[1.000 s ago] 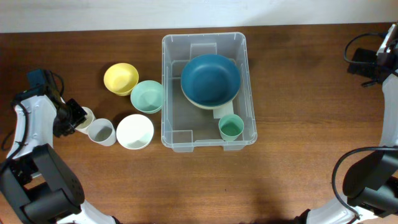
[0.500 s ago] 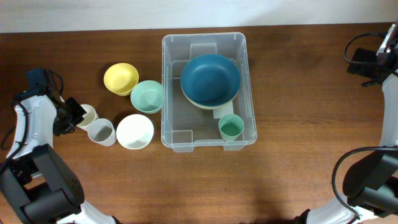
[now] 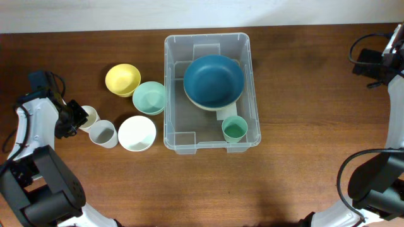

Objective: Pack container
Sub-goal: 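Lower the left gripper onto the white cup rim and grasp, then lift the white cup and place it into the container beside the green cup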

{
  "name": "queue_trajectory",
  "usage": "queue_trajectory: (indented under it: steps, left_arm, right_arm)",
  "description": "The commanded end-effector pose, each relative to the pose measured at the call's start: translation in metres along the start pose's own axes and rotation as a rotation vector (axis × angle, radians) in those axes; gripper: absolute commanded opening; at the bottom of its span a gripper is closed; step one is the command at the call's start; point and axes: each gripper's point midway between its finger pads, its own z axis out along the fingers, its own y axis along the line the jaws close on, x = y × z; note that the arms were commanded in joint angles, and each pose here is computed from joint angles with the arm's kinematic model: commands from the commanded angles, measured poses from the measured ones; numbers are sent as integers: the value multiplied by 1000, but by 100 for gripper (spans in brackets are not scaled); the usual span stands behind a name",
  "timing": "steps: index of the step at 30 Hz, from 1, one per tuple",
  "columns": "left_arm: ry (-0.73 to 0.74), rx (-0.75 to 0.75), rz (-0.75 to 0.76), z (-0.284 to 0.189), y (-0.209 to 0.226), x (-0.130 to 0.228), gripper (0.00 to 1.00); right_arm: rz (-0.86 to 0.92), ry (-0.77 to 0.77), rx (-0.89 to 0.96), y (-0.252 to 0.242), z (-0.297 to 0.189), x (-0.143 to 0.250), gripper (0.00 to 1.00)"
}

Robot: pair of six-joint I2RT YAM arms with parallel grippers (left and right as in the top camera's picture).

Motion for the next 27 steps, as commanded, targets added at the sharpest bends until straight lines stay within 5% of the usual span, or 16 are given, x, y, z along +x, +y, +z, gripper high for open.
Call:
queue_trajectory:
  steps: [1,5,11,20,27]
  left_arm:
    - [-27,-2,-4,-7,2,-3,34]
    - [-33,0,-4,-7,1,-4,21]
    - [-33,1,-4,-7,1,-4,20]
    - [-51,5,-10,-7,1,-9,1]
    - [-123,19,-62,-11,14,-34,1]
  right_arm:
    - [23,-38,5,-5,-13,-10,99]
    - [23,-38,5,-5,-13,-10,99]
    - [23,-38,5,-5,-13,-10,99]
    - [23,-38,5,-5,-13,-10,99]
    - [23,-38,5,-5,-13,-10,99]
